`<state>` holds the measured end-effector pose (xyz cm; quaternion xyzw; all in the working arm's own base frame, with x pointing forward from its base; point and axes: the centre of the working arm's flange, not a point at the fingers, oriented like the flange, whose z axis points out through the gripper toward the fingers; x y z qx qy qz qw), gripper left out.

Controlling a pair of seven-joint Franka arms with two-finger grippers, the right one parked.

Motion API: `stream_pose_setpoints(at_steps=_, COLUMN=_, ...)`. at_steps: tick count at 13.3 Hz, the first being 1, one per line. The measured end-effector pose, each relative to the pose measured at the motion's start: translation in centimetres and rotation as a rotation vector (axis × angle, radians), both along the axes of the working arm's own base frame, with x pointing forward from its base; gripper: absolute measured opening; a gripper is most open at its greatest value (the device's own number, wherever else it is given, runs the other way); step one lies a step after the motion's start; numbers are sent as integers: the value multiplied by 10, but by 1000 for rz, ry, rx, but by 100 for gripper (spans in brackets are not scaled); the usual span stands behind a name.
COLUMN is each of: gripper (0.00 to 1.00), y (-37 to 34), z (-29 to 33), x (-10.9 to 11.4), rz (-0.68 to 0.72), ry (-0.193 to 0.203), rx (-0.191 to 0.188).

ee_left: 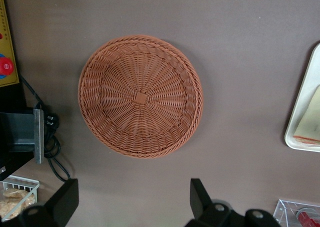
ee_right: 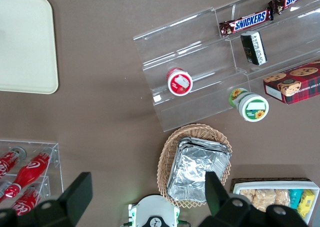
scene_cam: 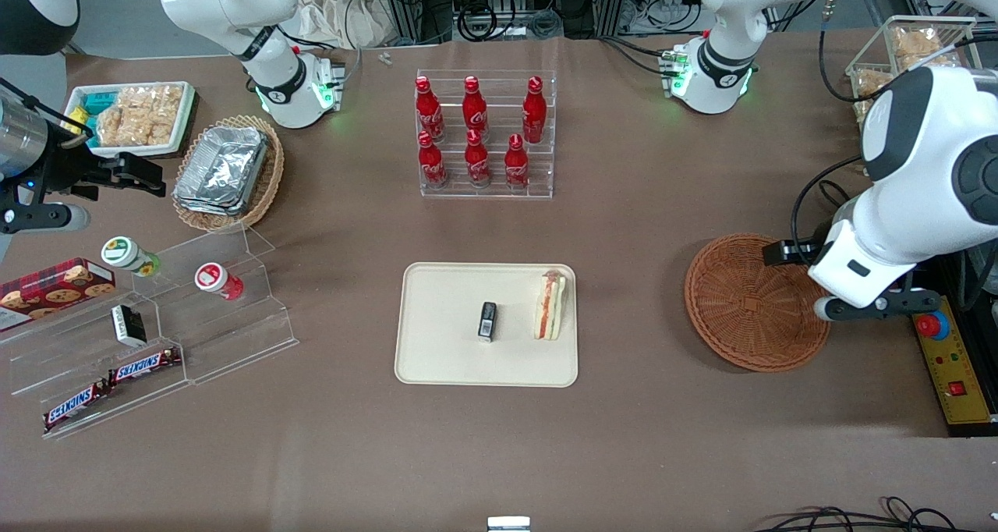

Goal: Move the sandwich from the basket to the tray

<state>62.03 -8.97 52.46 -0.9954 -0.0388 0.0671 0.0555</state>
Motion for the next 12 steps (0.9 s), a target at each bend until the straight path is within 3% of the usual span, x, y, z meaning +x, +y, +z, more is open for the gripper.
stream_pose_setpoints(at_steps=2, gripper=100, y=21, z=10, x=-1, rz=35, ry=-14, rx=6)
stream_pose_setpoints(at_steps=8, gripper=100, y=56, z=16, x=-4, rz=5, ry=9, rx=5)
stream_pose_setpoints(at_steps=12, gripper=100, y=96, z=26, x=-8, rz=8, ry=13, rx=-61)
